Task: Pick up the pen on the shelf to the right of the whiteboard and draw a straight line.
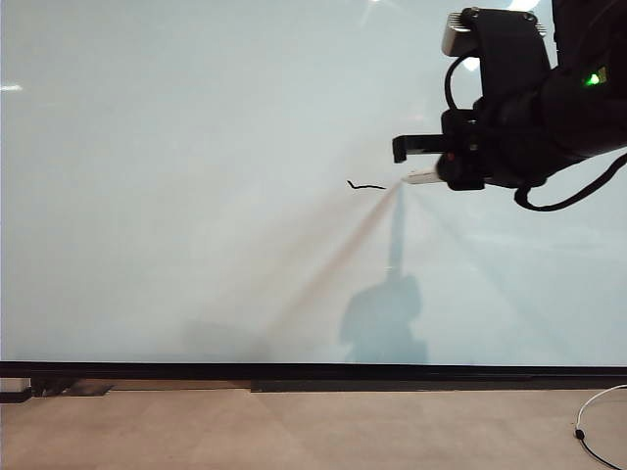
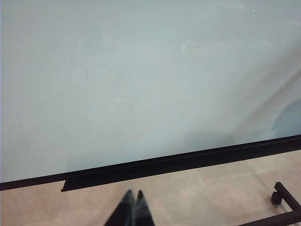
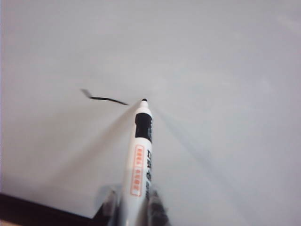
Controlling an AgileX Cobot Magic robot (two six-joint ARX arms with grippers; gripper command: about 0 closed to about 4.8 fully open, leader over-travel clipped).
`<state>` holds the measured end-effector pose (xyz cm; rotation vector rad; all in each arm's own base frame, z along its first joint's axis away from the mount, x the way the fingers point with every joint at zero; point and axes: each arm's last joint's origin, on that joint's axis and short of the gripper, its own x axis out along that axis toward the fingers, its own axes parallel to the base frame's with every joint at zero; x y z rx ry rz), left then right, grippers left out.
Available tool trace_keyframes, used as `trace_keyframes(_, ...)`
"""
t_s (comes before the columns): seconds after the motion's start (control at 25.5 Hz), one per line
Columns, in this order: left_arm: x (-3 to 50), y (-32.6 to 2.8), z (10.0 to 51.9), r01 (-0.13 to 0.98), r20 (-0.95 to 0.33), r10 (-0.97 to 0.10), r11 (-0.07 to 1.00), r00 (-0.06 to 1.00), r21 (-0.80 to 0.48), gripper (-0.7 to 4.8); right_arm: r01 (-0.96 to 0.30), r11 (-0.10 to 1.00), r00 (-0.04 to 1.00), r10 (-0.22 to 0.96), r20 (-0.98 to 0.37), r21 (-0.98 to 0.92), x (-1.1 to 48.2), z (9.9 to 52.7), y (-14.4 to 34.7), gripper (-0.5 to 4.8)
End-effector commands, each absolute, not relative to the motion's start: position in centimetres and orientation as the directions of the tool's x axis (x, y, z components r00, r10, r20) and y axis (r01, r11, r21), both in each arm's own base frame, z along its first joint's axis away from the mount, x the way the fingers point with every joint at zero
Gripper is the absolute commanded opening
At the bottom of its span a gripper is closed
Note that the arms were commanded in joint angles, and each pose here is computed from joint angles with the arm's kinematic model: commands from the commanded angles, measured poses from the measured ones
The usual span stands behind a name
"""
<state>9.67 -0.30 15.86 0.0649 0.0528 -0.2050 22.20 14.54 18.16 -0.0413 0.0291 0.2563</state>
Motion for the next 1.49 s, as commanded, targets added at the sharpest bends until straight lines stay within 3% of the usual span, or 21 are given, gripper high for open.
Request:
trace_keyframes(0.04,9.6,-0.3,16.1,0.211,-0.043,-0.209,0.975,0.977,0.062,-0.05,-0.301,0.954,0.954,0.301,-0.006,-0.007,22.1,18.6,14.7,-0.05)
trace_keyframes(0.55,9.6,-0.3,16.1,0.212,-0.042,-0.209,0.975,0.977,0.063,-0.05,-0.323,0.946,0.946,0.323,-0.013,-0.008,22.8,18.3,14.8,-0.05)
trace_keyframes(1.49,9.6,-0.3,16.1,0.212,-0.042,-0.21,0.975,0.977,0.063,-0.05,-0.16,0.985,0.987,0.159,-0.024,-0.07,23.1,18.2,12.6,-0.05)
